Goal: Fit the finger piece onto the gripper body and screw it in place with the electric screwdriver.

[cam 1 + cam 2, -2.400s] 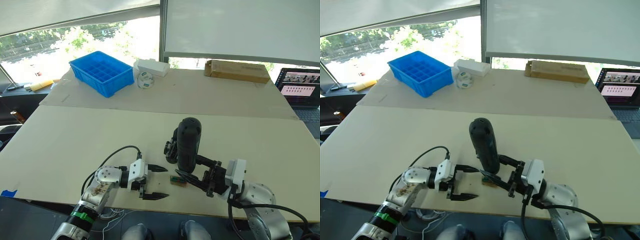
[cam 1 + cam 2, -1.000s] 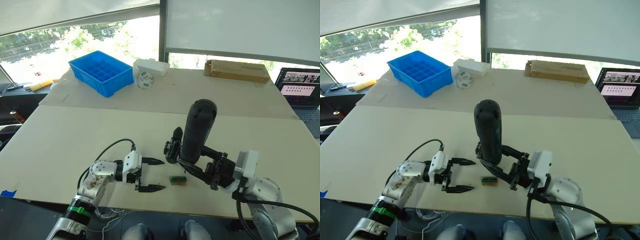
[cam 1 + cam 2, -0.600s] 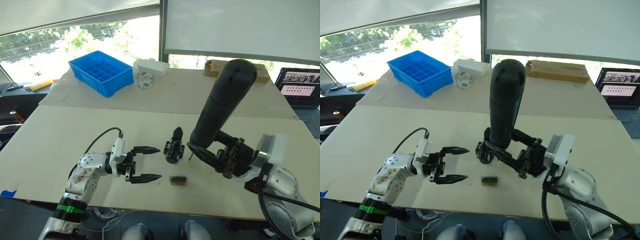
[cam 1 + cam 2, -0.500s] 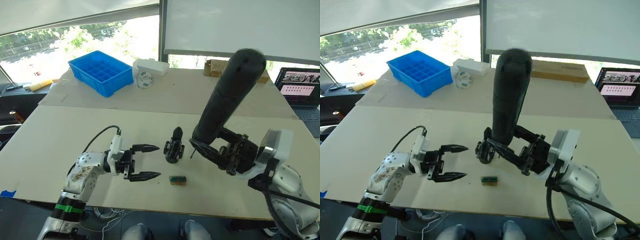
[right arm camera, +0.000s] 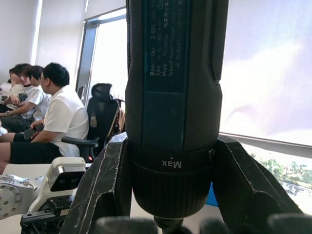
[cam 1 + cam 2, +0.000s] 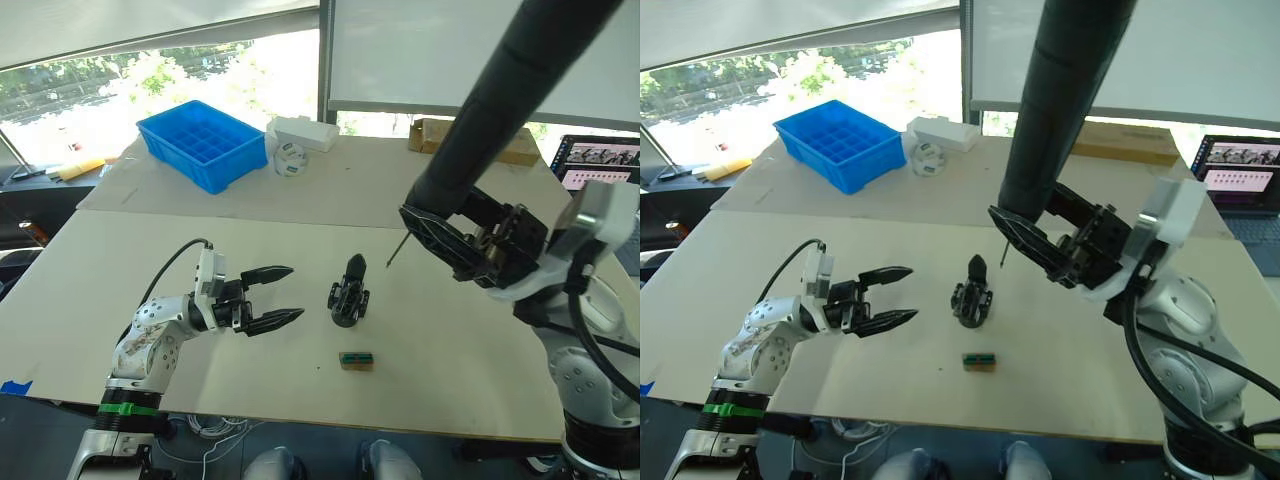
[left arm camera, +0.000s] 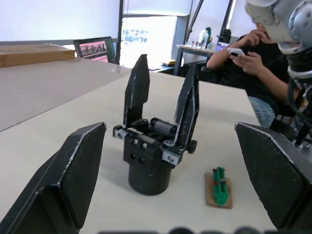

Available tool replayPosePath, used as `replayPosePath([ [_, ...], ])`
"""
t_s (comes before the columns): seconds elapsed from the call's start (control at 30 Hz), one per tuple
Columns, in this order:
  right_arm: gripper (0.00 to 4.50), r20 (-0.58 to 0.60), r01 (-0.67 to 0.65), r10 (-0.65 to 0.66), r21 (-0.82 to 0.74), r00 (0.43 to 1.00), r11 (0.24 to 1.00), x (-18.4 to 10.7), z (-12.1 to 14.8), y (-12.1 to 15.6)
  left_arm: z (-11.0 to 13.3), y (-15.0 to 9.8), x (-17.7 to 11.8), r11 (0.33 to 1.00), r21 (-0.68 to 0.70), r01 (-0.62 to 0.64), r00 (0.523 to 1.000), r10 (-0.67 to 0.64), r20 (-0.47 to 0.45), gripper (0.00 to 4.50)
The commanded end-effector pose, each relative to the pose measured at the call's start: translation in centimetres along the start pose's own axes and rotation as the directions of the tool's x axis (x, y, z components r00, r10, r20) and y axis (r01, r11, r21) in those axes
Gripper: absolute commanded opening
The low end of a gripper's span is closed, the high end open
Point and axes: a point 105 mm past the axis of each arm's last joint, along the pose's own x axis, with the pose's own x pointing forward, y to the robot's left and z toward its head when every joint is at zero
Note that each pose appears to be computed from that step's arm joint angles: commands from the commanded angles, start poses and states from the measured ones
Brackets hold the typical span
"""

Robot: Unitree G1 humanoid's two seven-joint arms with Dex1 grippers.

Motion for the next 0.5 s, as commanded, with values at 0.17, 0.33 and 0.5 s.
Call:
replayPosePath([
  [0.17,1.89,0.020,-0.027,0.027,0.008,0.999,1.000,2.0,-0.3,-0.1,-1.6,0.2,-0.3,0.998,0.055,-0.042,0.998,0.044,-0.042,4.50],
  [0.33,1.89,0.004,-0.046,0.046,0.063,0.999,0.997,2.7,-1.3,0.3,-2.3,0.6,-0.6,0.995,0.057,-0.086,0.994,0.090,-0.059,4.50],
  [0.5,1.89,-0.008,-0.060,0.061,0.082,0.998,0.995,3.1,-2.2,0.8,-2.4,0.5,0.0,0.994,0.063,-0.092,0.994,0.095,-0.060,4.50],
])
